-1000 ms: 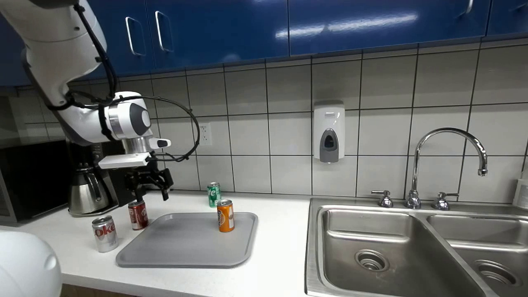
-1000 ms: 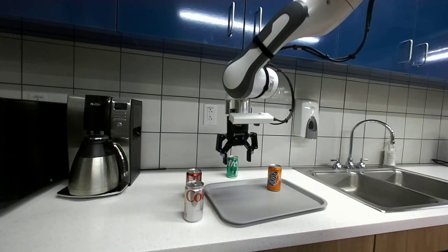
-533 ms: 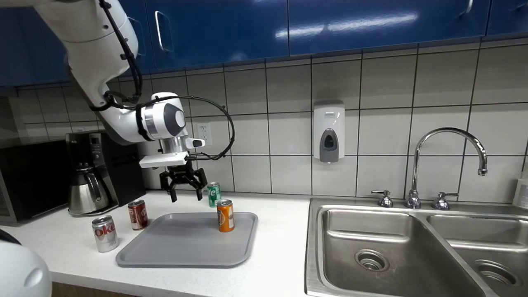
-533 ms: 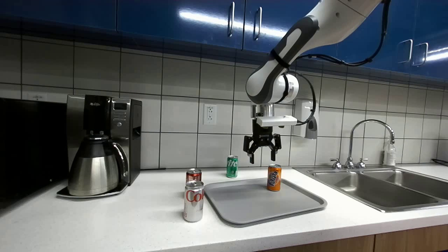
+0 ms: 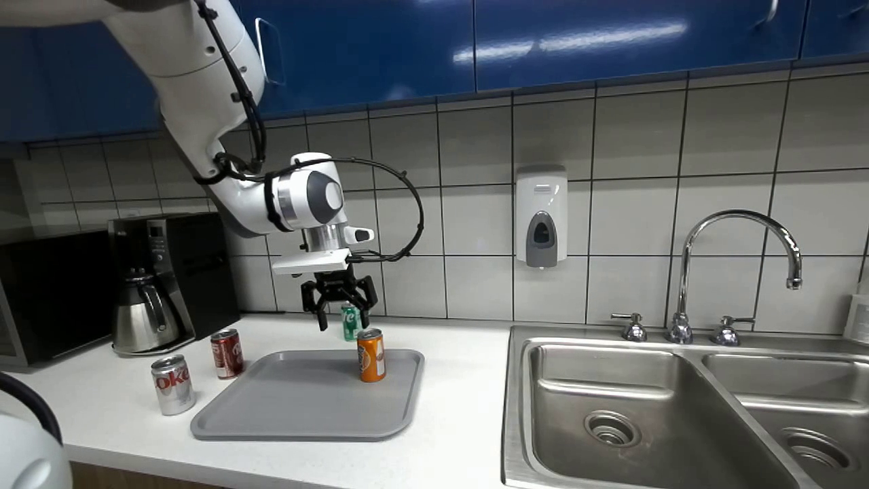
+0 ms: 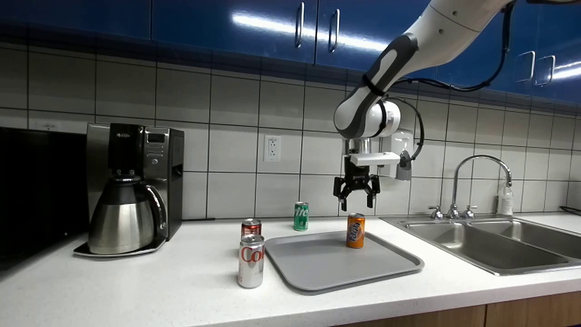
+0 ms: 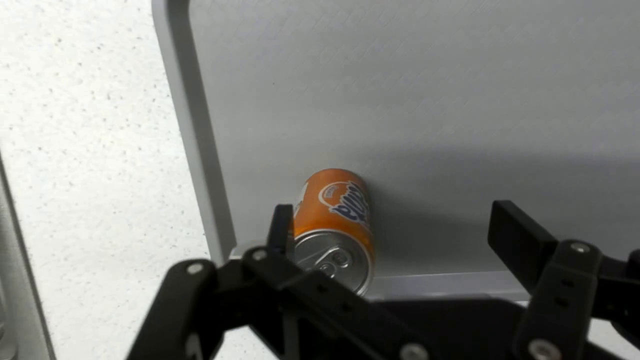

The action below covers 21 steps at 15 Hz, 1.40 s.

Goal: Remove the silver and orange cans from the tray.

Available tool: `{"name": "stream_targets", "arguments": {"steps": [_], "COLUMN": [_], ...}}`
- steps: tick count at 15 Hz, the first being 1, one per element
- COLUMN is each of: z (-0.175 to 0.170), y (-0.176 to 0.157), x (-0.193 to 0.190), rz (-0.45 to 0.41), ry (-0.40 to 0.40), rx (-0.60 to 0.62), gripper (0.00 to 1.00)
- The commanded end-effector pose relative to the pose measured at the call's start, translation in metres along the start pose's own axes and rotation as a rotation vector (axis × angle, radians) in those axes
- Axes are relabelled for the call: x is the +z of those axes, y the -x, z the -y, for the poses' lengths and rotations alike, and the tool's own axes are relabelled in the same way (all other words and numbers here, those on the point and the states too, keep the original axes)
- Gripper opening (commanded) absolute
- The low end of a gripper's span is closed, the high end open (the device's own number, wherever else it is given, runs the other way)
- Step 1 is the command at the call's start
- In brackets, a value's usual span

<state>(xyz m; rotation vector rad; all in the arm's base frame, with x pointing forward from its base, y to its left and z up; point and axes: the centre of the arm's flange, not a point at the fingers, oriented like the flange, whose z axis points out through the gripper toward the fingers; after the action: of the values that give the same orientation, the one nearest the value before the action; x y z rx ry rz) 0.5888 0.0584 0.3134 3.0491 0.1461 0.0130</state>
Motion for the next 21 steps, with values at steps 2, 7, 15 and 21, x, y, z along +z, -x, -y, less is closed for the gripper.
{"name": "stream_targets", "arguments": {"steps": [2,7,15,21], "z": [-0.027,-0.045,-0.043,-0.038], "y": [-0.024,-0.046,-0.065,-0.059], "x": [0.002,0.015,0.034,0.058], "rz": [0.006,0.006,0.014,0.057], "ry": [-0.017,-0.017,-0.03,-0.03], "rx": [0.014,0.032,0.034,0.035], "gripper": [1.0,1.0,1.0,1.0]}}
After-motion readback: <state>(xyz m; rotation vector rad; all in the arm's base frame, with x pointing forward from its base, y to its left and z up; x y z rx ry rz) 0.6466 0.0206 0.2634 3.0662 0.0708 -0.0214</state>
